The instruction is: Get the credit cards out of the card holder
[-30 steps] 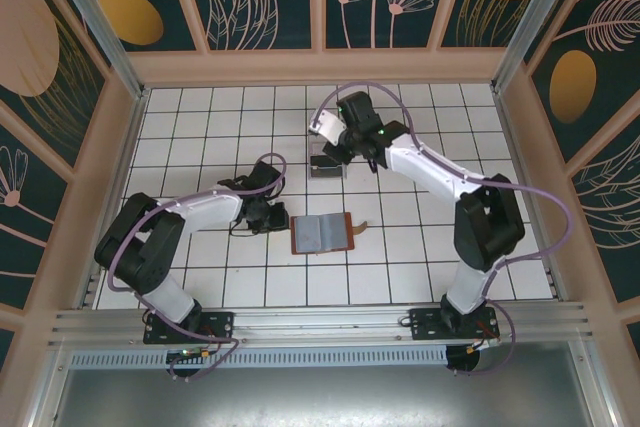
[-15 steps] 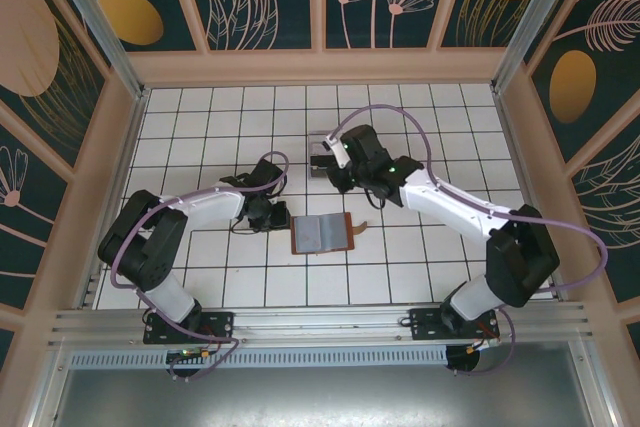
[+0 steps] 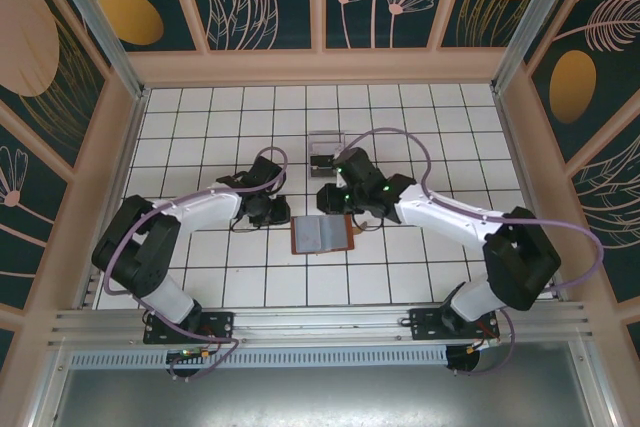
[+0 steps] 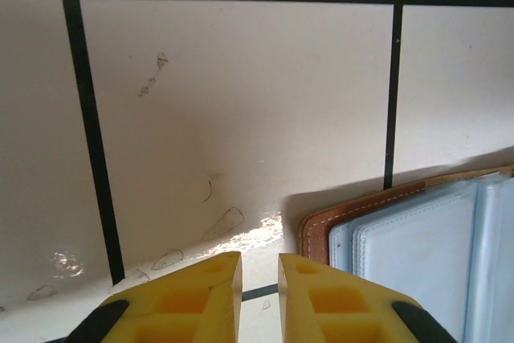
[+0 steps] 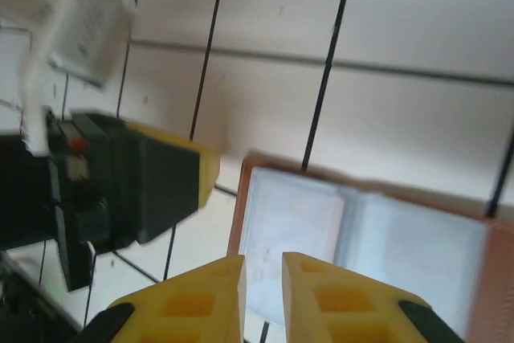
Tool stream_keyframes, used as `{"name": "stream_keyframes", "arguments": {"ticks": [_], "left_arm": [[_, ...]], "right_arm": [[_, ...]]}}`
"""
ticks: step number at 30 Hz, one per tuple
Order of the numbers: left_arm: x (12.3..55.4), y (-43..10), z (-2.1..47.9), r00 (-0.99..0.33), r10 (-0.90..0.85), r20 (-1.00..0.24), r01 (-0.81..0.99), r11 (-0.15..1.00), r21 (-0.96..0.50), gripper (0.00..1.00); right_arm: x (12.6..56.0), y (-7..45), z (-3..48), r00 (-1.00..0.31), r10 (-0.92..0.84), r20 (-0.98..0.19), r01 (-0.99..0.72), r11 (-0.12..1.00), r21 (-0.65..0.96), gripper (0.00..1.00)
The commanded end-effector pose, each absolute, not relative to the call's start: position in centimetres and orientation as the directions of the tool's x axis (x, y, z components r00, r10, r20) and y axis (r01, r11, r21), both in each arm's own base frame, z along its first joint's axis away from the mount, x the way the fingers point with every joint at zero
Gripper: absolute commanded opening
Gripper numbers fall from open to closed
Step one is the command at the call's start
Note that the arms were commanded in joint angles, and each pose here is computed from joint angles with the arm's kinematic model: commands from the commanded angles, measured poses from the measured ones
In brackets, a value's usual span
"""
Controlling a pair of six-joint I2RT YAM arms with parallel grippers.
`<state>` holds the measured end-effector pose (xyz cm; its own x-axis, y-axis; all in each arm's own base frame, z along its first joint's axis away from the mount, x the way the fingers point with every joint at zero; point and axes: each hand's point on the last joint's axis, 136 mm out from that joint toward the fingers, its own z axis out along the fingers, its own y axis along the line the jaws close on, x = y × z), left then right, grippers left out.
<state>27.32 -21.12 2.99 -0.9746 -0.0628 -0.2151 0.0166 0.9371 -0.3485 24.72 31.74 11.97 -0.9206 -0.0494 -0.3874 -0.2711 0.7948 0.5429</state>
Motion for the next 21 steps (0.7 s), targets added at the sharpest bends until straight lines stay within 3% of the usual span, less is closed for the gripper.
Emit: {"name": "stream_keyframes", "arguments": {"ticks": [1, 12, 21], "left_arm": [[27.2, -20.2, 3.3, -0.967, -0.061, -0.247, 0.020, 0.949, -0.314, 0.21], [26.6, -16.9, 3.4, -0.958, -0.107, -0.267, -0.031, 0.961, -0.273, 0.22], [26.4, -16.5, 3.5, -0.956, -0.108, -0.271, -0.032, 0.962, -0.271, 0.22]], "right_arm": [[22.5, 34.1, 9.9, -0.971, -0.037, -0.236, -0.183, 0.747, 0.639, 0.21], [21.2, 38.3, 6.3, -0.978, -0.146, -0.146, -0.205, 0.778, 0.594, 0.22], [21.1, 38.0, 4.2, -0.981, -0.157, -0.110, -0.192, 0.822, 0.537, 0.22]]}}
